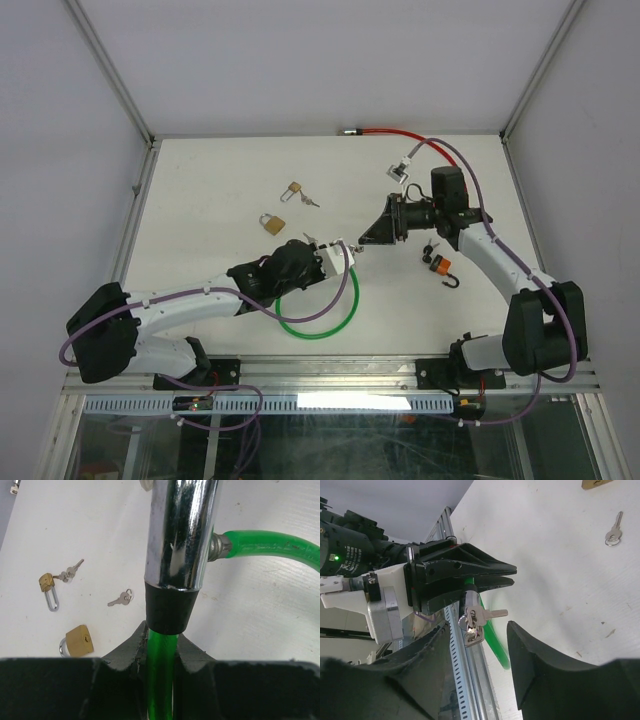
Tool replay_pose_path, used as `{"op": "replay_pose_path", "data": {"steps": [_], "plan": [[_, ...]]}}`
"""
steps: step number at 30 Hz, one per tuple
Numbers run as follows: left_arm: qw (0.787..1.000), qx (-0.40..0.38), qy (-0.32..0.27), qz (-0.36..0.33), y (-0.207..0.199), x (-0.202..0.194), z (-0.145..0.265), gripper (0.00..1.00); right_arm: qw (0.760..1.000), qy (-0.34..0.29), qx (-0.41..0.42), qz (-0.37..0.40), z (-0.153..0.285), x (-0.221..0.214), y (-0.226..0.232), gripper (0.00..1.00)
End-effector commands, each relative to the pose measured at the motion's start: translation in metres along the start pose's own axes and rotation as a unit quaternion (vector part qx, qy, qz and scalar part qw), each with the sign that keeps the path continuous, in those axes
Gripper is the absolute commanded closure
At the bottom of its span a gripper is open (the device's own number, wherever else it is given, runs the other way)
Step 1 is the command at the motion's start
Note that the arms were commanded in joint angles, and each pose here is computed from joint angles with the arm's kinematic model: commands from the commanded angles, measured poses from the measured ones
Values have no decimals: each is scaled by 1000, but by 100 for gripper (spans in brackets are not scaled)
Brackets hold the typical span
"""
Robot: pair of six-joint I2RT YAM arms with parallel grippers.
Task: Lock with the key
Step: Lock the lock.
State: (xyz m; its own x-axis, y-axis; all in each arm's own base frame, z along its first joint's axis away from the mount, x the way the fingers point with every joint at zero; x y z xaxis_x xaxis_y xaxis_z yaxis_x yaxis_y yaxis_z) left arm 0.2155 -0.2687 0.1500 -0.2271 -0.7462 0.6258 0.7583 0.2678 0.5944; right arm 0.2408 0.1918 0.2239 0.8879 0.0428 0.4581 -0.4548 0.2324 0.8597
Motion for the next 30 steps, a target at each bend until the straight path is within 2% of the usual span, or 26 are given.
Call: {"op": "replay_pose_path", "data": {"steps": [1, 19, 26, 30], "plan": [[999, 22, -45, 11, 14, 29, 0, 100, 1000, 8, -15, 12, -6, -3, -3, 50], [999, 23, -45, 12, 15, 30, 1, 100, 999, 21, -17, 46, -7, -9, 5, 63], [999, 24, -45, 12, 16, 31, 1, 100, 998, 33, 3, 57, -8, -13, 13, 72], [999, 24, -44, 10, 16, 30, 1, 100, 995, 38, 14, 96, -9, -17, 17, 82]]}}
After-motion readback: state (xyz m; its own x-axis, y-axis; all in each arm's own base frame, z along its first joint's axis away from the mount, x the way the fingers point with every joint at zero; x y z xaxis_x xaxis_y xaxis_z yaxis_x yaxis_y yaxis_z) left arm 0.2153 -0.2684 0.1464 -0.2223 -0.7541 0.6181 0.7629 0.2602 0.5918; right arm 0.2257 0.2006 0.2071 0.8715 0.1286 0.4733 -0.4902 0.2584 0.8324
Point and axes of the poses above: each gripper's point midway between its finger pads, its own z axis back along the fingers, its own y axis along the line the jaws close on, x = y × z, the point moved 4 cm from there along z, back along the fingers, and after that the axes turned 13 degrees about -z, right-handed, at the moved point
